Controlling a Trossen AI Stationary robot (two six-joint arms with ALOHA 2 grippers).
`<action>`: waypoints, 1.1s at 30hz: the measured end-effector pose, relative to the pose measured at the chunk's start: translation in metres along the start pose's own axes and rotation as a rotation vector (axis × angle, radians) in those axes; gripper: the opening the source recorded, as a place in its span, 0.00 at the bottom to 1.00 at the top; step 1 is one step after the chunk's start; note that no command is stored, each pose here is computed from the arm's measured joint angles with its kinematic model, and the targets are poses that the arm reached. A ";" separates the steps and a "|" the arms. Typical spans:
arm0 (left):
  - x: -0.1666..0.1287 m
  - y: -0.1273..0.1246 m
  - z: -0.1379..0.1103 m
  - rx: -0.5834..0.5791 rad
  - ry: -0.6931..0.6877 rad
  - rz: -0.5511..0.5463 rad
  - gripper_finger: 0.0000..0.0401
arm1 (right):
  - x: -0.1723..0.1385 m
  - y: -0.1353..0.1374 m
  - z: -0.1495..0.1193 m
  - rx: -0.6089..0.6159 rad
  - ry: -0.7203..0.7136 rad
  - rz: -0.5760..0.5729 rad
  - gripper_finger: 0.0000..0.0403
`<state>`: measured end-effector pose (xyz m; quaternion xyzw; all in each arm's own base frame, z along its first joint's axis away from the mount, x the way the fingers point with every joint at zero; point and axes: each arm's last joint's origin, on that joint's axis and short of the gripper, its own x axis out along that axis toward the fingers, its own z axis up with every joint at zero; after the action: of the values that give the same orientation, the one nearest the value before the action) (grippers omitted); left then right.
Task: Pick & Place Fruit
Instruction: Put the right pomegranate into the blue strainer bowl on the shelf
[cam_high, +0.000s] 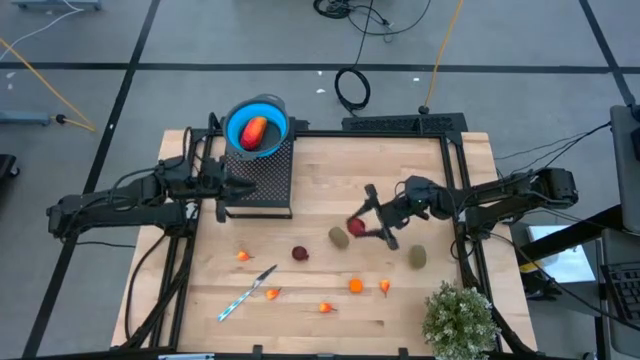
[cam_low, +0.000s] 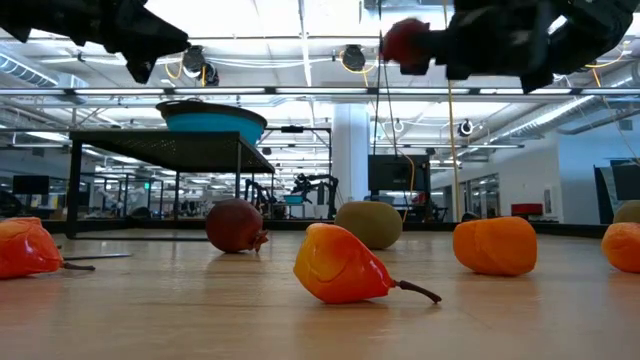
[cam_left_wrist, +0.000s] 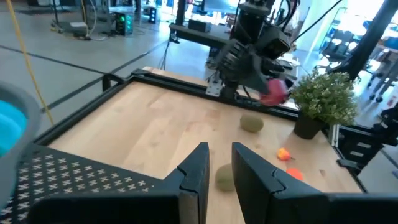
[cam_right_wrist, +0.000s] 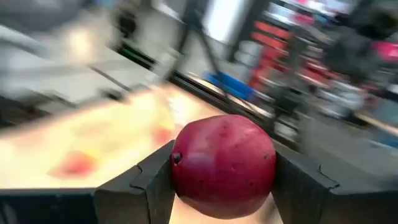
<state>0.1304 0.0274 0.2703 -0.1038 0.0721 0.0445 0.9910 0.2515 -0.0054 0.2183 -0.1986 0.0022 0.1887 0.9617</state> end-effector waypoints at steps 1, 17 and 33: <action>0.003 0.000 0.000 -0.007 0.006 -0.003 0.17 | 0.000 -0.001 -0.001 -0.020 0.025 -0.046 0.52; 0.067 -0.004 0.005 -0.019 -0.133 -0.102 0.17 | -0.005 -0.018 0.019 -0.478 0.006 -0.443 0.52; 0.095 -0.003 0.007 0.019 -0.297 -0.153 0.49 | 0.007 -0.027 0.047 -0.557 -0.088 -0.365 0.52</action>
<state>0.2255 0.0329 0.2636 -0.0920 -0.0828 -0.0167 0.9922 0.2640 -0.0078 0.2708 -0.4427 -0.1264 0.0151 0.8876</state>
